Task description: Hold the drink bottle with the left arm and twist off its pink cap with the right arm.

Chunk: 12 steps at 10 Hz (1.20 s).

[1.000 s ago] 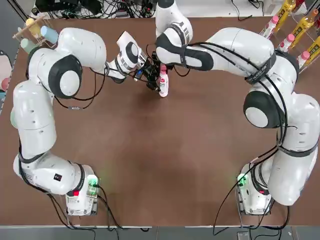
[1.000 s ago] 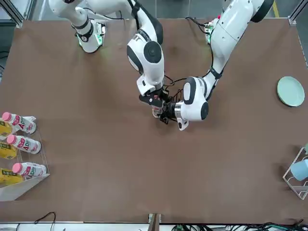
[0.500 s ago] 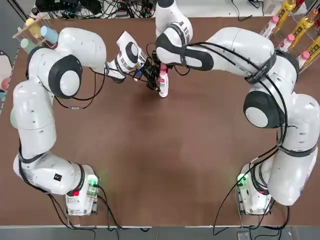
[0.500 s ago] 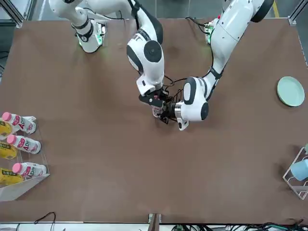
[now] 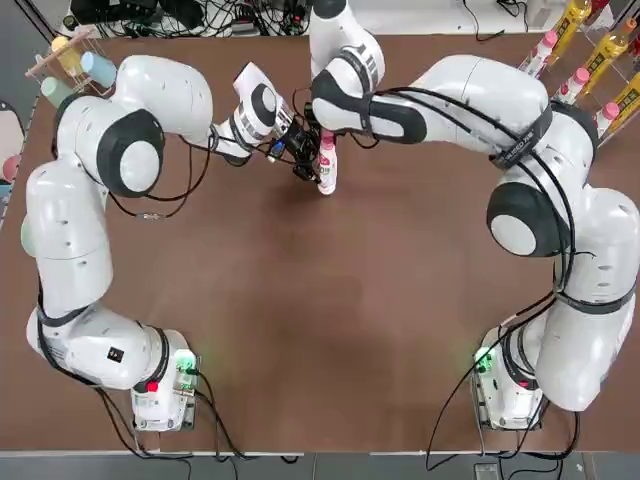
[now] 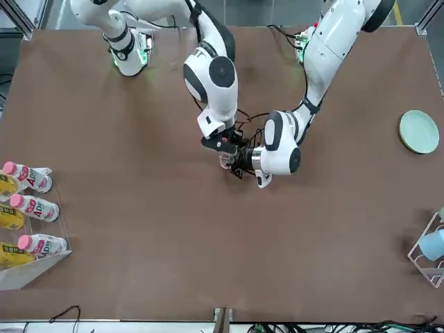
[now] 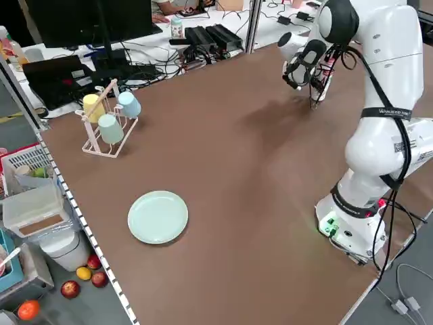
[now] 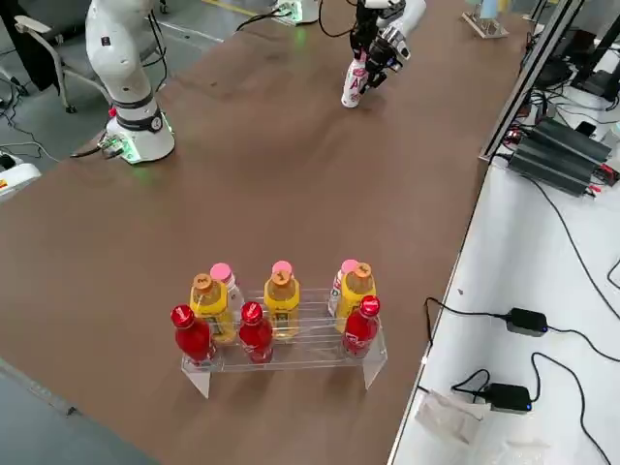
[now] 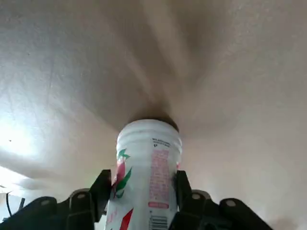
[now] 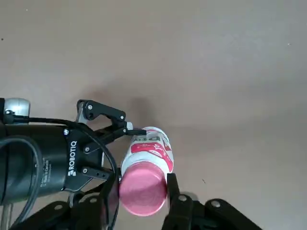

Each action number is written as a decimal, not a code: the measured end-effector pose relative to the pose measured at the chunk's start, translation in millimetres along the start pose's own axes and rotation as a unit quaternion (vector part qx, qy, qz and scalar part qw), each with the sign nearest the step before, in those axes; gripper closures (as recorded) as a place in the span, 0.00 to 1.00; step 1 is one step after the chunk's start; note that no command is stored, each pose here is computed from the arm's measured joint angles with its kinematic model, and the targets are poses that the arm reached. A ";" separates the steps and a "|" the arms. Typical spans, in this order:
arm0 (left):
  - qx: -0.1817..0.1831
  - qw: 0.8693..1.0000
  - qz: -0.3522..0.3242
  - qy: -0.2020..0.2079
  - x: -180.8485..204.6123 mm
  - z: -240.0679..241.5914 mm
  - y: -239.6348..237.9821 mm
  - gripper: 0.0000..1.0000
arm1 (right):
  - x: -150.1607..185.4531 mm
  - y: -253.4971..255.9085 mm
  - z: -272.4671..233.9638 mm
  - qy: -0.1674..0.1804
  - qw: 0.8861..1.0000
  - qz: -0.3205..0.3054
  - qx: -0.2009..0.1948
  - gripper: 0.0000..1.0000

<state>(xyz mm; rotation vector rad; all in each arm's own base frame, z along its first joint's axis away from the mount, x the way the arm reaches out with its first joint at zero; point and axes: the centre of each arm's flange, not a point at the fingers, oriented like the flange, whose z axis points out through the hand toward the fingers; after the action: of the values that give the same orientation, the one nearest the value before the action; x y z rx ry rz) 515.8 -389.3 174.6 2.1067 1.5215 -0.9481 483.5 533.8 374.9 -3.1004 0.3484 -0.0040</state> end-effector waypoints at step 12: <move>0.005 1.000 0.001 0.000 1.2 -0.9 -0.3 0.40 | -9.3 -5.8 -0.8 0.008 0.993 -0.118 -0.003 0.57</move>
<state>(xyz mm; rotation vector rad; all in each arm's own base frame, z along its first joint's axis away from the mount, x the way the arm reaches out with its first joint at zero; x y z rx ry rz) 516.0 -387.8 174.3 2.1150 1.5167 -0.9557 475.7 541.6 375.8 -3.1273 -0.0192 -0.0305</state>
